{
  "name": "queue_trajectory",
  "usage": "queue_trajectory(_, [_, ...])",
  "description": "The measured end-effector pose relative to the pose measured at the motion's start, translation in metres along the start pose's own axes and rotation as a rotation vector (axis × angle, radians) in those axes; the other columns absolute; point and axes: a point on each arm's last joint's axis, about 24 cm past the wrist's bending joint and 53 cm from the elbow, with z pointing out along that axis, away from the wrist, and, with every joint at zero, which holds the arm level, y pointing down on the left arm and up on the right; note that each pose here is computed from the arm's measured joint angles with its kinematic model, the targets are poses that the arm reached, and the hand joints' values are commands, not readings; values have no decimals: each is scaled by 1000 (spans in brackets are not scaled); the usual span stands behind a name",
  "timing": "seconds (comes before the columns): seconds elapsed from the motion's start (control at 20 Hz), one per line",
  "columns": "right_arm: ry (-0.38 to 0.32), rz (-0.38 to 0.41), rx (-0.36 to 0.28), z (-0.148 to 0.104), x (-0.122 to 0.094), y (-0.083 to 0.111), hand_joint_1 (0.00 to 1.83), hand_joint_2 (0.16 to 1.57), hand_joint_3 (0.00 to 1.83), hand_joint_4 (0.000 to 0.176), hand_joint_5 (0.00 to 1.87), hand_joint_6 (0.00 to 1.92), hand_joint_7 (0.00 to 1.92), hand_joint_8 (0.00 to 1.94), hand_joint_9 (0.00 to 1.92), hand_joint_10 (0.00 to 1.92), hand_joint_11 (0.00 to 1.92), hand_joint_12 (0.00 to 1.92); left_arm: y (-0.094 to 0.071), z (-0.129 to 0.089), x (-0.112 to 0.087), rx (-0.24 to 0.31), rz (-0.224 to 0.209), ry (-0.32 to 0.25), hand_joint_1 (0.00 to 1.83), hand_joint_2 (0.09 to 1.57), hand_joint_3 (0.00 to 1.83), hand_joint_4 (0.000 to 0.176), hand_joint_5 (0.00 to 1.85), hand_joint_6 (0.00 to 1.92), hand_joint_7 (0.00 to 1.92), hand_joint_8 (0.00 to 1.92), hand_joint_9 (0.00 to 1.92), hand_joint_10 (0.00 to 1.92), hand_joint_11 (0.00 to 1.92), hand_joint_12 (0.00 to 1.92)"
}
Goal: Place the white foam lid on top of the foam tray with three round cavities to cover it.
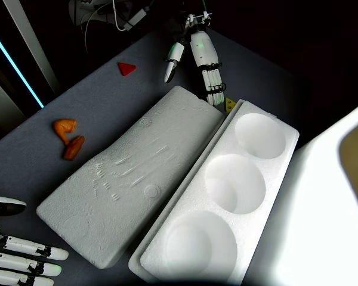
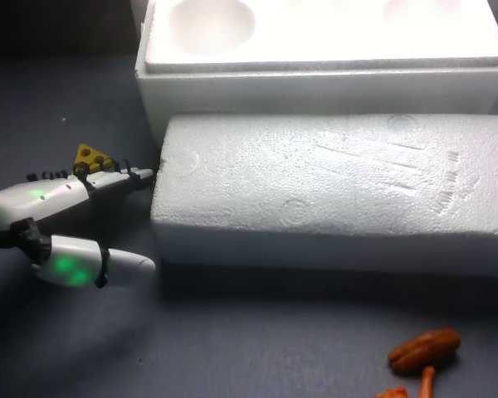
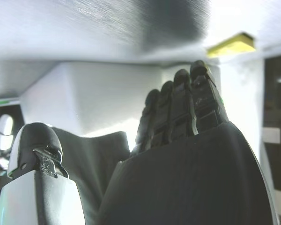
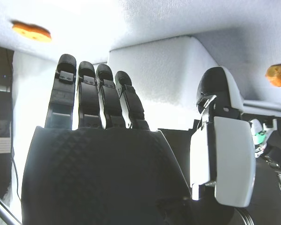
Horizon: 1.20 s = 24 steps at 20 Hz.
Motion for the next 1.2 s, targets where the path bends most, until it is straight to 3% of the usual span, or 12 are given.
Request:
queue_trajectory(0.05, [-1,1,-4,1,0,2,429,1090,0,0,0,0,0,0,0,0,0,322,-1,1,-1,1,-2,-1,413,995,3,0,0,0,0,0,0,0,0,0])
queue_trajectory(0.1, [0,0,-7,2,2,2,436,1075,0,0,0,0,0,0,0,0,0,520,-1,2,-2,3,0,-3,405,1009,8,0,0,0,0,0,0,0,0,0])
queue_trajectory(0.25, [0,3,-16,5,2,6,420,1091,1,0,0,0,0,0,0,0,0,355,0,5,-1,-3,2,0,405,1005,5,0,0,0,0,0,0,0,0,0])
queue_trajectory(1.15, [26,11,-44,19,14,19,420,1091,1,0,0,0,0,0,0,0,0,342,-4,14,3,4,-16,7,405,1006,3,0,0,0,0,0,0,0,0,0])
queue_trajectory(1.2, [25,12,-44,19,14,19,419,1114,10,0,0,0,0,0,12,5,0,342,-4,14,3,6,-18,7,355,1074,31,0,0,0,0,0,0,0,0,0])
